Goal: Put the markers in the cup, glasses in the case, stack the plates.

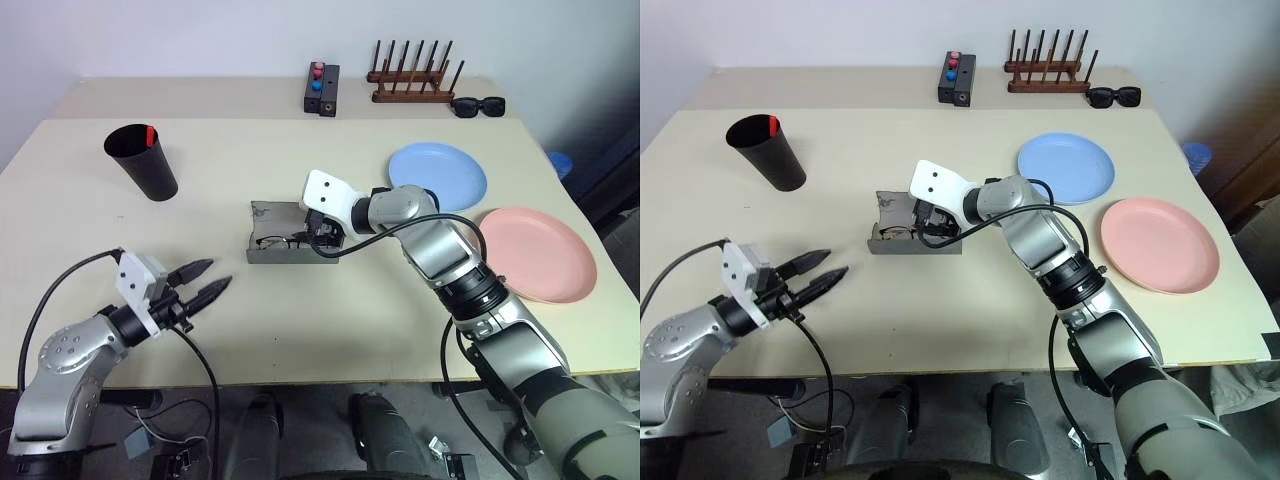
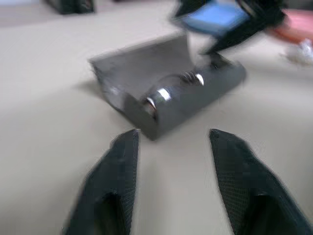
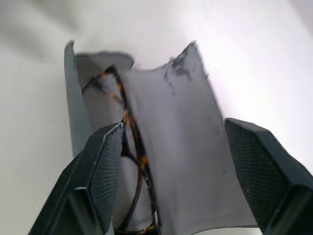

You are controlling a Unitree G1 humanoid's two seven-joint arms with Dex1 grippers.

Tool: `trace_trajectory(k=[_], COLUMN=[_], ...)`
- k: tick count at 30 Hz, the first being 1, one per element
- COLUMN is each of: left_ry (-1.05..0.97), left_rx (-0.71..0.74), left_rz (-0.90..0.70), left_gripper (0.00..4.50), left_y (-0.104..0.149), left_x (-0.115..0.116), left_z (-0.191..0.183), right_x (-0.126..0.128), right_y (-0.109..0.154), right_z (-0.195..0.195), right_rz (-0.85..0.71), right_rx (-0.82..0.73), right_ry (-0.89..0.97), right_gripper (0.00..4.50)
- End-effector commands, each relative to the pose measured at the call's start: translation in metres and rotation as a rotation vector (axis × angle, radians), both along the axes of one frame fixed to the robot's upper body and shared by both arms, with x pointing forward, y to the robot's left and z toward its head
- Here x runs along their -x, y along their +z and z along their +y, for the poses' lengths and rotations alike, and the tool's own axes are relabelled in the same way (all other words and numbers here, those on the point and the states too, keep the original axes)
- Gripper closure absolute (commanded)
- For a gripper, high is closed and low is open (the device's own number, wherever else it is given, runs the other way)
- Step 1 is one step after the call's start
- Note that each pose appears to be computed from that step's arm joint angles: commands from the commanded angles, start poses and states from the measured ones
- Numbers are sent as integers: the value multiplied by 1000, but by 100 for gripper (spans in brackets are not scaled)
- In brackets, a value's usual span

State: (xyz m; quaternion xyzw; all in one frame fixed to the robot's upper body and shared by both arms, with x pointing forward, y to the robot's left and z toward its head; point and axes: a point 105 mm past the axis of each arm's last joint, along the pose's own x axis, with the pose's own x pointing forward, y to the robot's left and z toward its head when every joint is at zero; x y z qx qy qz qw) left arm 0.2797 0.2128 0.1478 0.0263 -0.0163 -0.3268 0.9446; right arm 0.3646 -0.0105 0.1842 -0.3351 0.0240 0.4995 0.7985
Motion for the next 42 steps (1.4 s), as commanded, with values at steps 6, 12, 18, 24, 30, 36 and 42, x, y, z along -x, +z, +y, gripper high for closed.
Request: trace_trajectory(k=[6, 12, 18, 24, 30, 36, 42], left_ry=[78, 70, 44, -64, -84, -192, -249], left_rx=[35, 50, -65, -112, -188, -260, -258], left_rz=[-18, 79, 270, 377, 404, 416, 408], left_gripper=[445, 445, 445, 445, 445, 445, 445], left_y=[51, 65, 48, 36, 24, 16, 20], left_x=[-74, -126, -157, -162, -165, -155, -147], left_z=[-13, -33, -54, -77, -82, -87, -83], right_x=[42, 59, 69, 72, 72, 70, 68], right_y=[18, 10, 5, 1, -3, -3, -5], right_z=[-27, -34, -40, -63, -101, -116, -115], right_rz=[-86, -63, -33, 2, 82, 105, 118], right_rx=[-38, -37, -46, -119, -292, -381, -409], right_ry=[119, 135, 117, -1, -154, -226, -239], right_gripper=[97, 97, 97, 97, 97, 97, 97])
